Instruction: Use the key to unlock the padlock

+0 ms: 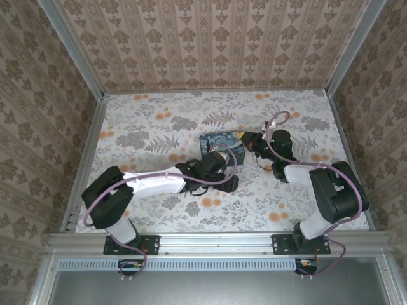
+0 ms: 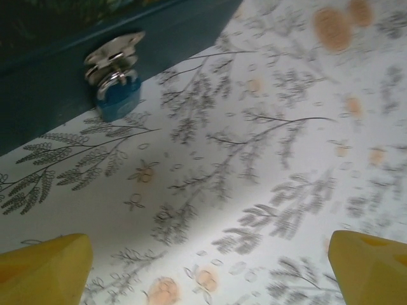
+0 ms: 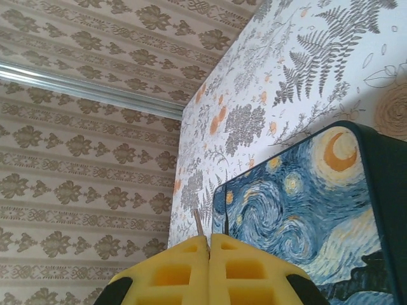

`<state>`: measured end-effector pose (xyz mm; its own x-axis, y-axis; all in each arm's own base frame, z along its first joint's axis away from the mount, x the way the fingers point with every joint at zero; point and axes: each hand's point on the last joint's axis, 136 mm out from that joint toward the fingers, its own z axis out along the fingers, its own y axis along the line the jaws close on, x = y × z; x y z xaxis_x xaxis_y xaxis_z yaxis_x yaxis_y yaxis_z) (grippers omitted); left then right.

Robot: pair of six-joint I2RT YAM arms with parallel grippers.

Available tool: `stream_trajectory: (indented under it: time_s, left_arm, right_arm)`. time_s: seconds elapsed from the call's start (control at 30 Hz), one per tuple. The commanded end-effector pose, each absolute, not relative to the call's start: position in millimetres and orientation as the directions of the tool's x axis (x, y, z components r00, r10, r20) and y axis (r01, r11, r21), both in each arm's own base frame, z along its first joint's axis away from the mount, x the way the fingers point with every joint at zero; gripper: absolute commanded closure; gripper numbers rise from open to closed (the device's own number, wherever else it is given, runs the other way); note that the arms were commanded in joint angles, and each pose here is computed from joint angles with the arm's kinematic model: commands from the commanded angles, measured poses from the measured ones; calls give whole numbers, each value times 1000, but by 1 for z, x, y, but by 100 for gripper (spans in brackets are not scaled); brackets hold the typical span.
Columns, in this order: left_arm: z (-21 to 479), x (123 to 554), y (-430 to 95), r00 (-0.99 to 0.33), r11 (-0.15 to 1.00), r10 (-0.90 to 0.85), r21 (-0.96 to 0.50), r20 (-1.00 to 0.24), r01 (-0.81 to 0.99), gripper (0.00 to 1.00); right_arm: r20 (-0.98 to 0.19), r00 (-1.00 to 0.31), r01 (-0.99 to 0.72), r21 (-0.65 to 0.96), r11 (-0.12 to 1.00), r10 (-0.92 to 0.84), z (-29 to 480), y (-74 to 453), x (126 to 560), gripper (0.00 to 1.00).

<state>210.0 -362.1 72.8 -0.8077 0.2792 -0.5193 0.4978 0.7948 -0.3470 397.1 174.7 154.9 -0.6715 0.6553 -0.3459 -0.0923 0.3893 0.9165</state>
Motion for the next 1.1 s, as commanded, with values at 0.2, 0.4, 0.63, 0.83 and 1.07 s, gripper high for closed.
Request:
stream_trajectory:
  time_s: [0.2,0.4,0.63,0.83,1.07]
  left_arm:
    - [53,237,-379,-786,767,187,-412,-589,491,7]
    - [43,253,-371,-791,753,128,-460,-599,470,10]
    - [43,265,-370,-779,723,110,-487,-618,489,11]
    - [44,269,-373,-761,706,132,-479,-635,522,13]
    - [37,271,-370,-718,724,202,-392,-666,567,13]
  right_arm:
    - [-356,-697,-59,893,445,623,147,173,407,100]
    - [-343,-712,-72,904,422,613,146,180,416,100]
    - [-321,-720,-72,916,394,615,145,184,422,100]
    - [-299,-725,-56,924,379,620,138,187,425,100]
    - [-282,-724,-32,925,378,630,126,186,422,100]
